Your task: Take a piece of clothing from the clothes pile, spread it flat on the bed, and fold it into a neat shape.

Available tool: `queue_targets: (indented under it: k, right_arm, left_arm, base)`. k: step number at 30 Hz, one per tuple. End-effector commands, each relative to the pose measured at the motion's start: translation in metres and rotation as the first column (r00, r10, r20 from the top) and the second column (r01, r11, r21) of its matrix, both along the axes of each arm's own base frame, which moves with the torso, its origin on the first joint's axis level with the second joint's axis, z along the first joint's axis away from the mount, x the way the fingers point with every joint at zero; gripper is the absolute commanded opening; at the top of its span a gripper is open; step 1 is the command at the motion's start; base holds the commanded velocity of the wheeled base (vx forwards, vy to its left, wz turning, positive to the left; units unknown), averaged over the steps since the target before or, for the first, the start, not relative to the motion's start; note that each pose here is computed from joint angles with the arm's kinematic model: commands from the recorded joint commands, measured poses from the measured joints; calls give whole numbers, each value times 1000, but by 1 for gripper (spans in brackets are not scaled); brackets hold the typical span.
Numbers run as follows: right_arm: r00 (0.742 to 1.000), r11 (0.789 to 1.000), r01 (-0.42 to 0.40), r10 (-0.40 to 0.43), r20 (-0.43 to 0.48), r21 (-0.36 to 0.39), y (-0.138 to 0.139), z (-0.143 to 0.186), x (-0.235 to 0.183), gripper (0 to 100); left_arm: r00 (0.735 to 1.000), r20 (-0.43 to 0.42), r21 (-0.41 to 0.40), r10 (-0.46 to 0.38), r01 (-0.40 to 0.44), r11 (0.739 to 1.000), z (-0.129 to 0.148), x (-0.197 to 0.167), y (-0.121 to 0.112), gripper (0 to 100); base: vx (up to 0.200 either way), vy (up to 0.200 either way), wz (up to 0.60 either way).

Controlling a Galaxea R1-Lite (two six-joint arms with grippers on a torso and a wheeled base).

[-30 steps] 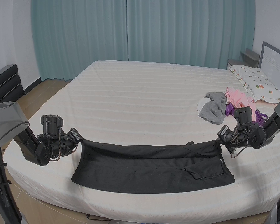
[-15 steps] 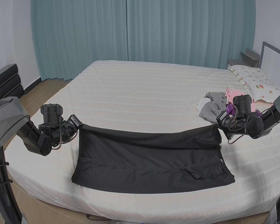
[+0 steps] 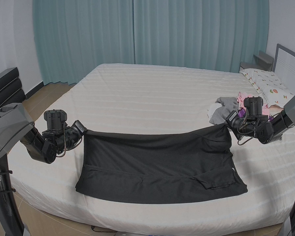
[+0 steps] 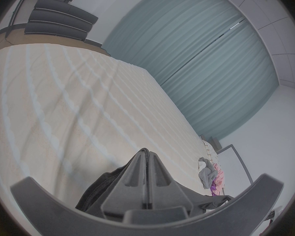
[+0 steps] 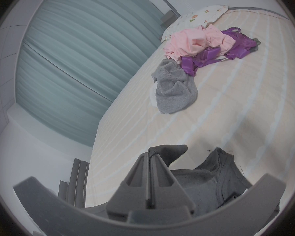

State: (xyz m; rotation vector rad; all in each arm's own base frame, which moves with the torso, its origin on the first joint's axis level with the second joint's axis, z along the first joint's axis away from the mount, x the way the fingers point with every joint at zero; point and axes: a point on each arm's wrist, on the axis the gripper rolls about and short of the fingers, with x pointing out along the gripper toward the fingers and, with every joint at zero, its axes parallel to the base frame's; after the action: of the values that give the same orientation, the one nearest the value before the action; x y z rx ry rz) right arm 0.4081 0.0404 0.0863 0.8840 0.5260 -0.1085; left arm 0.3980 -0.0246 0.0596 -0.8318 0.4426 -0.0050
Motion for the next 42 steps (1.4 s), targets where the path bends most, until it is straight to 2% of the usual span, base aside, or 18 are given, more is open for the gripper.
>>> queue_targets:
  k: [1, 5, 9, 16, 26, 35, 42]
  right_arm:
    - [999, 1000, 10, -10, 35, -6, -6, 1, 3, 0]
    - [998, 999, -3, 5, 60, -32, -7, 4, 3, 0]
    - [999, 998, -22, 25, 47, -61, -6, 0, 0, 0]
    - [997, 991, -79, 79, -7, -104, -10, -9, -17, 0]
    - [985, 978, -160, 148, -94, -136, -22, -20, -51, 0]
    - [950, 956, -256, 222, -221, -143, -22, -47, -81, 0]
    - [931, 949, -286, 242, -272, -135, -22, -63, -85, 0]
  left_arm:
    - [1000, -12, 2, -1, 1, 1000, -3, -1, 0, 0]
    - [1000, -18, 2, -1, 1, 1000, -5, -2, 0, 0]
    - [1000, -21, 4, -2, 2, 1000, -5, -3, 0, 0]
    - [998, -62, 17, -8, 9, 1000, -12, -14, 1, 0]
    - [990, -131, 92, -48, 60, 994, -25, -39, 0, 0]
    - [973, -223, 107, -65, 90, 990, -44, -58, 2, 0]
    - [971, -229, 103, -74, 100, 990, -54, -65, -1, 0]
  base:
    - [0, 0, 0]
    - [0, 0, 0]
    - [0, 0, 0]
    - [0, 0, 0]
    - [0, 0, 0]
    - [0, 0, 0]
    - [0, 0, 0]
